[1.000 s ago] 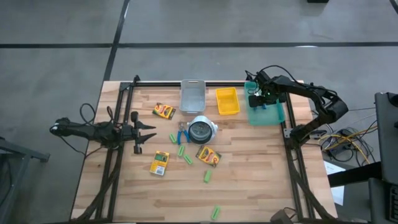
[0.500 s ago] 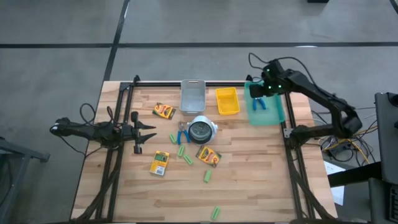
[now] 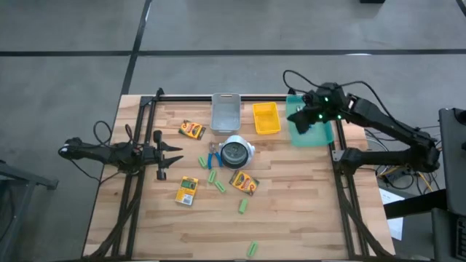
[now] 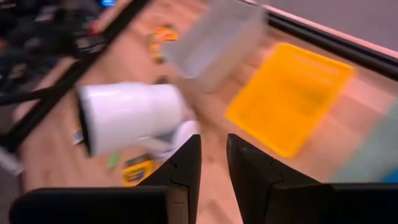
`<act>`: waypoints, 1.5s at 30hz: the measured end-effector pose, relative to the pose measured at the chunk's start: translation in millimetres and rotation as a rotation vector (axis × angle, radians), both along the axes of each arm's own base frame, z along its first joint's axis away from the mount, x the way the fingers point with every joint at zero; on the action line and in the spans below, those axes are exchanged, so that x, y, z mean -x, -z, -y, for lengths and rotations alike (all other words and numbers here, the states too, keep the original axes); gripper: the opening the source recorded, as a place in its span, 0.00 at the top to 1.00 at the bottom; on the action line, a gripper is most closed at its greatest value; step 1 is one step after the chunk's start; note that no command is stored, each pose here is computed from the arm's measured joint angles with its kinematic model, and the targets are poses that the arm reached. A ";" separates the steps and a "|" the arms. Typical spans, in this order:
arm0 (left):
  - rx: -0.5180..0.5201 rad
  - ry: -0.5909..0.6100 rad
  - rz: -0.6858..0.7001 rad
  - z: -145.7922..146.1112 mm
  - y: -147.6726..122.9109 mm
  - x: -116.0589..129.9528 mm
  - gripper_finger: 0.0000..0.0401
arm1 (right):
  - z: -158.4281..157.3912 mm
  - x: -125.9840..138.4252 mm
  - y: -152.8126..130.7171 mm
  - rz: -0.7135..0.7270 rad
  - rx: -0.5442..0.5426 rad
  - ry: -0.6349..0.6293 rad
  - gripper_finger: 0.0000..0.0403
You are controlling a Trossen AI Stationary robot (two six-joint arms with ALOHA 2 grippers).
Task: Pick & Place School Supplies
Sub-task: Put the blue punch plier into the green bin
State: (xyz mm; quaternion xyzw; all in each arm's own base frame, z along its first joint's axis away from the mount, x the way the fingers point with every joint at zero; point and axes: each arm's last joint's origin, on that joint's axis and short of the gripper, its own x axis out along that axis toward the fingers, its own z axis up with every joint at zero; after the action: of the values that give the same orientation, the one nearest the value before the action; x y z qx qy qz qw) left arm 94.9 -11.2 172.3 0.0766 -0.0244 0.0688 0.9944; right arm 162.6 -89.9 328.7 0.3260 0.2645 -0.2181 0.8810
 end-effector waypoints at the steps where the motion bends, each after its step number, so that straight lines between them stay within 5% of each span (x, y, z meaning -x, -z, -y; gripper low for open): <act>1: 0.000 0.000 0.000 0.0 0.0 0.0 0.67 | -5.3 -1.6 -2.3 0.019 0.006 -0.025 0.82; 10: 0.000 0.000 0.000 0.0 0.0 0.0 0.67 | -44.5 -26.8 -13.1 0.154 0.055 -0.261 0.80; 16: 0.000 0.000 0.000 0.0 0.0 0.0 0.67 | -75.4 -47.8 -9.7 0.168 0.207 -0.482 0.82; 25: 0.000 0.000 0.000 0.0 0.0 0.0 0.67 | -113.5 -40.4 -18.4 0.196 0.418 -0.525 0.83; 45: 0.000 0.000 0.000 0.0 0.0 0.0 0.67 | -115.6 -3.2 -42.2 0.353 0.412 -0.529 0.80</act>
State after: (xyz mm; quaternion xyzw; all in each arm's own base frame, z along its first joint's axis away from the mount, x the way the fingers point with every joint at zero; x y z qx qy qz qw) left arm 94.9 -11.2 172.3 0.0767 -0.0243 0.0690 0.9944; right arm 165.9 25.7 370.9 0.0949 0.1343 0.0278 0.9860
